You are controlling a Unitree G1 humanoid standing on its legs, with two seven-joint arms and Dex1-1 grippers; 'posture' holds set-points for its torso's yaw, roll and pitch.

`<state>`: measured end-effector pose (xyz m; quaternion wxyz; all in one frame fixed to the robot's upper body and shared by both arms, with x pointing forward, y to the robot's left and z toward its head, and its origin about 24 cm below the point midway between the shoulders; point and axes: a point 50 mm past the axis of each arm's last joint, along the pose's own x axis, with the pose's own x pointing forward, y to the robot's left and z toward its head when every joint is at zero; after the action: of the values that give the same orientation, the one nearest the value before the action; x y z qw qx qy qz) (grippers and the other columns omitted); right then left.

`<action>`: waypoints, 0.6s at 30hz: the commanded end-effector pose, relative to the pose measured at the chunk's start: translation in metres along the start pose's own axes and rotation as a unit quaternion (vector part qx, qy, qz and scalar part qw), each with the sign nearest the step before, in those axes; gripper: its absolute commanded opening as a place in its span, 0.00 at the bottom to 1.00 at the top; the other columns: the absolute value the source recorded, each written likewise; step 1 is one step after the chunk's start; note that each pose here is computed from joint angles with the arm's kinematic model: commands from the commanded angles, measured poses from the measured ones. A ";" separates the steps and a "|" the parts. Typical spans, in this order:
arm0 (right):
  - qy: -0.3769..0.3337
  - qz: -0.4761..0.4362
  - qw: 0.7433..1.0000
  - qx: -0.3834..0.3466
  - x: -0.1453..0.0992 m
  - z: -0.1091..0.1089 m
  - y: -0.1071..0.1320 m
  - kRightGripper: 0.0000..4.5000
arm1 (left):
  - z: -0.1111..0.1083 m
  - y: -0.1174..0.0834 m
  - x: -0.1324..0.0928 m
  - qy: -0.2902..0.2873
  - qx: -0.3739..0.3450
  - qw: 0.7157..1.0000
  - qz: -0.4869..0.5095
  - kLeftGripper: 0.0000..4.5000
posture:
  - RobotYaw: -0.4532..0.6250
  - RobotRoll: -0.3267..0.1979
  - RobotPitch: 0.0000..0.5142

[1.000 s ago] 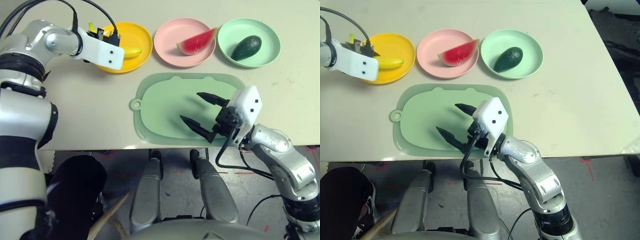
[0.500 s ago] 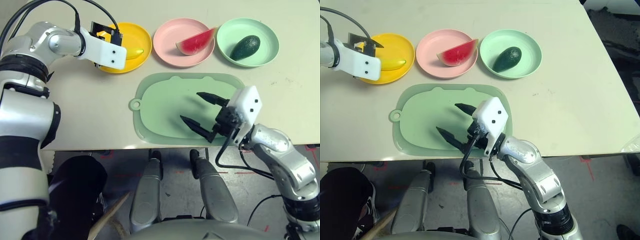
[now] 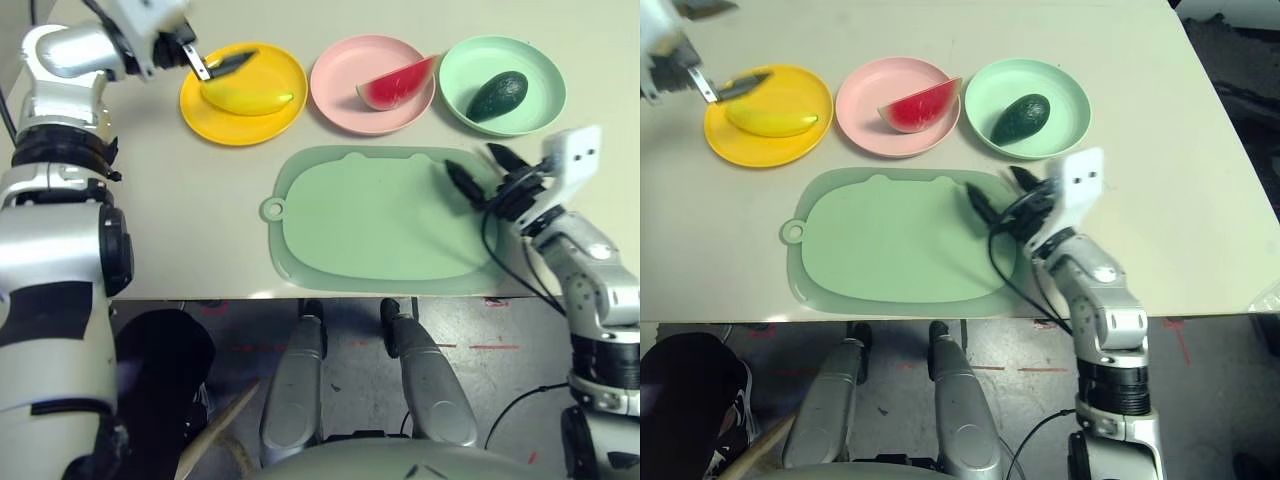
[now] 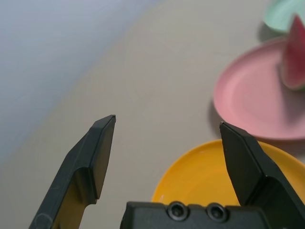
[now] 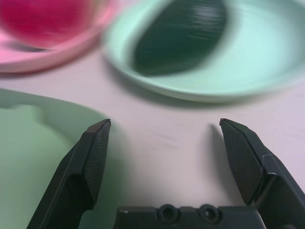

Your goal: Place the fruits into color-matched plates.

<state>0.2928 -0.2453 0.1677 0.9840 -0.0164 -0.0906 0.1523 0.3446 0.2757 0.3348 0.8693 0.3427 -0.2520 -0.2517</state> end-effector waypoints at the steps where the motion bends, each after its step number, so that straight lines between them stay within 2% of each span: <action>1: -0.001 -0.038 0.999 -0.012 -0.019 -0.008 -0.027 1.00 | 0.003 0.003 -0.025 -0.010 -0.069 0.995 0.077 0.99 | 0.44 0.62 0.81; 4: 0.004 -0.060 0.998 -0.021 -0.035 -0.011 -0.047 1.00 | 0.002 -0.003 -0.046 0.001 -0.102 0.988 0.115 0.99 | 0.45 0.62 0.81; 9: 0.029 -0.066 0.996 -0.044 -0.063 -0.022 -0.078 1.00 | -0.007 -0.013 -0.089 0.063 -0.125 0.979 0.146 0.99 | 0.45 0.62 0.83; 14: -0.019 -0.075 0.995 -0.060 -0.071 -0.014 -0.105 1.00 | -0.021 -0.031 -0.120 0.099 -0.158 0.964 0.190 0.99 | 0.47 0.62 0.83; 18: -0.043 -0.086 0.994 -0.056 -0.076 -0.016 -0.121 1.00 | -0.033 -0.052 -0.132 0.114 -0.189 0.951 0.218 0.99 | 0.47 0.62 0.83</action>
<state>0.2686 -0.3734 0.1542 0.9849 -0.0619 -0.1449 0.0721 0.2575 0.3377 0.2423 0.9737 0.1410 -0.1648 -0.0693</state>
